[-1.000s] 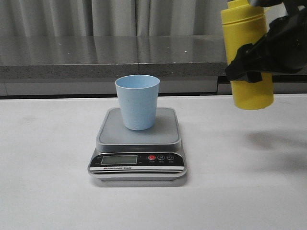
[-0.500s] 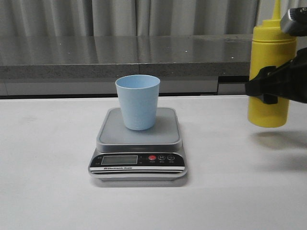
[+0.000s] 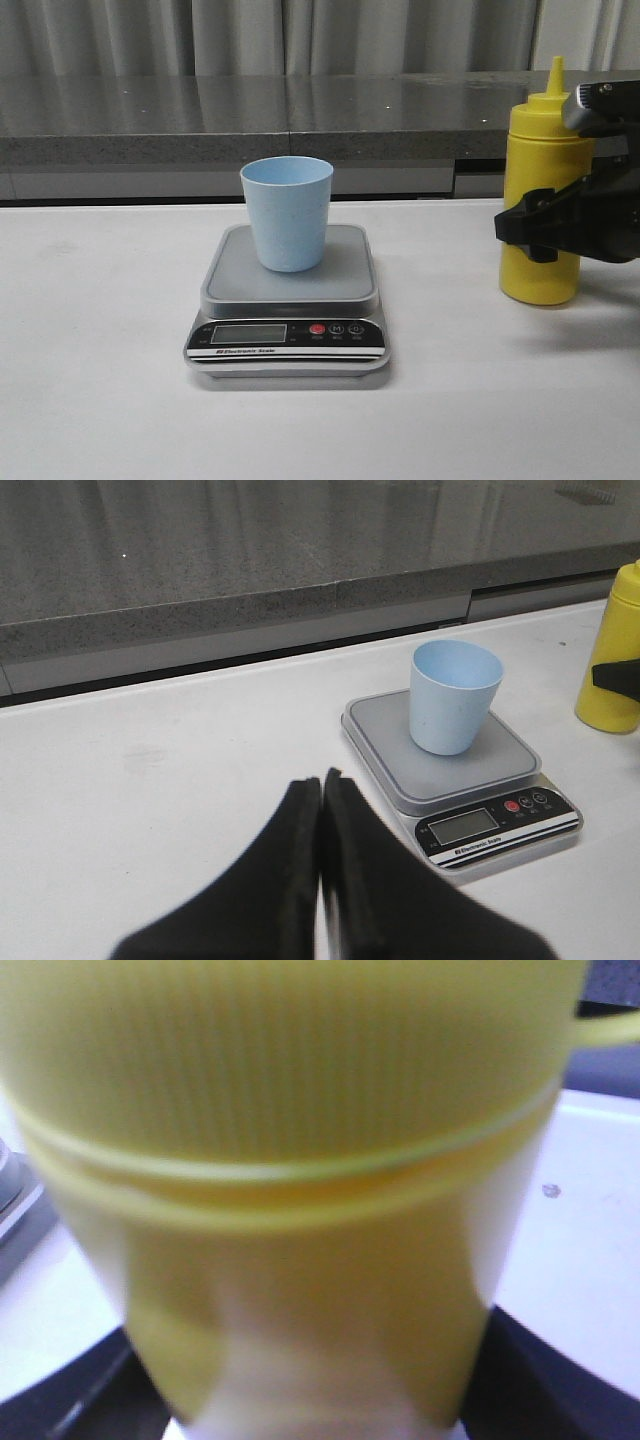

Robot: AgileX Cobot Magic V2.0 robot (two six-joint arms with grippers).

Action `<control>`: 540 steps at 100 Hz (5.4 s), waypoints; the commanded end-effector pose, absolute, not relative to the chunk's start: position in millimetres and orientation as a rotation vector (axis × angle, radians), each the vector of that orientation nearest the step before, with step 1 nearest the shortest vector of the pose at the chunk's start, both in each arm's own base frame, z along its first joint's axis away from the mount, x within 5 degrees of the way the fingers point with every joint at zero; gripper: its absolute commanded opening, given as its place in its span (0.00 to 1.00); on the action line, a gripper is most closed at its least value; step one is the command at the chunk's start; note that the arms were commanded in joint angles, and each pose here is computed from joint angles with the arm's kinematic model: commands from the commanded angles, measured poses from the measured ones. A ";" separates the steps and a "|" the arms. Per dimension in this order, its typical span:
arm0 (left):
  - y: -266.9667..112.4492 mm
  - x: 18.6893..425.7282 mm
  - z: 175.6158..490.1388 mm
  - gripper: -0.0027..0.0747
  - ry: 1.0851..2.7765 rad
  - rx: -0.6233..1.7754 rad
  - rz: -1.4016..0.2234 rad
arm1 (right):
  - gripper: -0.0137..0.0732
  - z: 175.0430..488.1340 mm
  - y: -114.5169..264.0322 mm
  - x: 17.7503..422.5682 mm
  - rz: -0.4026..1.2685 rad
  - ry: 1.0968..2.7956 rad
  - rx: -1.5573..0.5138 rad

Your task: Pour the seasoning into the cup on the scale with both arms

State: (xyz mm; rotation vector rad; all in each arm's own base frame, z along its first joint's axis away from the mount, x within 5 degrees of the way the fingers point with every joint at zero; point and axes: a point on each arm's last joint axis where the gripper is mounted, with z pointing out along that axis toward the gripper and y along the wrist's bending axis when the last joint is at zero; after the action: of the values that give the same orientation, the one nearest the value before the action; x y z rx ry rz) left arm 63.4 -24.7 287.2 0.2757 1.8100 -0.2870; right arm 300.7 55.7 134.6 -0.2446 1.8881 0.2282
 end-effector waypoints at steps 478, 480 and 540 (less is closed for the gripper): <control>-24.4 65.2 299.2 0.01 1.732 0.248 -0.295 | 0.09 221.9 0.3 51.9 0.074 1.346 0.063; -23.8 65.6 298.0 0.01 1.733 0.260 -0.274 | 0.09 221.9 0.3 51.9 0.074 1.346 0.063; -4.9 65.9 234.3 0.01 1.602 0.010 -0.105 | 0.09 221.9 0.3 51.9 0.074 1.346 0.063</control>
State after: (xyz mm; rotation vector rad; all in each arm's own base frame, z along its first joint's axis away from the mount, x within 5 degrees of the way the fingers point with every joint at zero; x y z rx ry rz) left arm 67.3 -6.5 226.4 0.0418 1.7095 -0.1066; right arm 56.4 -0.3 207.4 0.0829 1.4624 0.0814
